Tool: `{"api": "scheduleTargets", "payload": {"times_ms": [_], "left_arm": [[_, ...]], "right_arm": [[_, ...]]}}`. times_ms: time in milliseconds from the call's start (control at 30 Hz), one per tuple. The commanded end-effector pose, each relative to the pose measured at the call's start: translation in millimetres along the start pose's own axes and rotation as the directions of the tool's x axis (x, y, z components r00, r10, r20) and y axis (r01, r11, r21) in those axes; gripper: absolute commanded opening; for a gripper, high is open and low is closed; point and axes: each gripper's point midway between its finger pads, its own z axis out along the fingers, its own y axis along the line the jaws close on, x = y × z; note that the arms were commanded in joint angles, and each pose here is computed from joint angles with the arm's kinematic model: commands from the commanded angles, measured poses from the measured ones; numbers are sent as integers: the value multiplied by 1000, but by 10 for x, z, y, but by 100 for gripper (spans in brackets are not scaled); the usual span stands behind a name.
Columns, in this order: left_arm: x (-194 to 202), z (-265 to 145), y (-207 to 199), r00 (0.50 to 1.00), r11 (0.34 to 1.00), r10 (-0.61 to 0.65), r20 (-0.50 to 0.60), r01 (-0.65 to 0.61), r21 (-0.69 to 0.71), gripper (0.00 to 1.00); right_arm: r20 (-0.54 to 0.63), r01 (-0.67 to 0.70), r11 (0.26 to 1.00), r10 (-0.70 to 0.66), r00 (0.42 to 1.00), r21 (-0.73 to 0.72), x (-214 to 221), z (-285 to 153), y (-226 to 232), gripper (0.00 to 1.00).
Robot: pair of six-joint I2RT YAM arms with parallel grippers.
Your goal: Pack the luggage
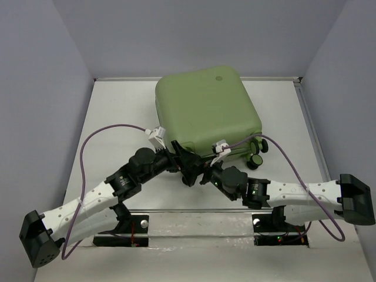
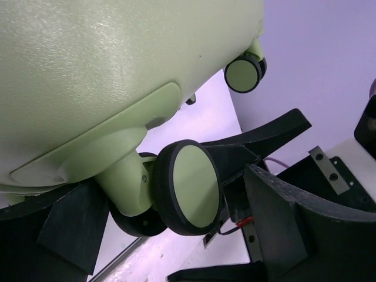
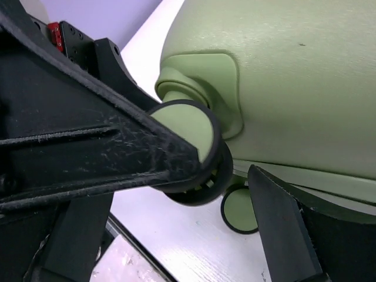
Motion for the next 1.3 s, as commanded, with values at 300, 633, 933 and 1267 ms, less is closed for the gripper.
{"api": "scheduleTargets", "payload": {"times_ms": [300,633,933,1267], "left_arm": [[-557,-271,-738,977,962,-57,208,-2,274,99],[-528,-282,-611,979,977,-43,201,-1,212,99],[-639,-621,64,944,997,41,326,-19,-68,91],[10,-410,750,976,993,47,213,-24,-113,37]], "right_arm": [[102,97,995,-99,990,27,-375,534,122,85],[202,25,999,-30,979,29,-478,616,38,40],[210,14,999,-23,977,46,-526,474,-63,7],[185,44,998,-51,981,40,-540,406,-66,7]]}}
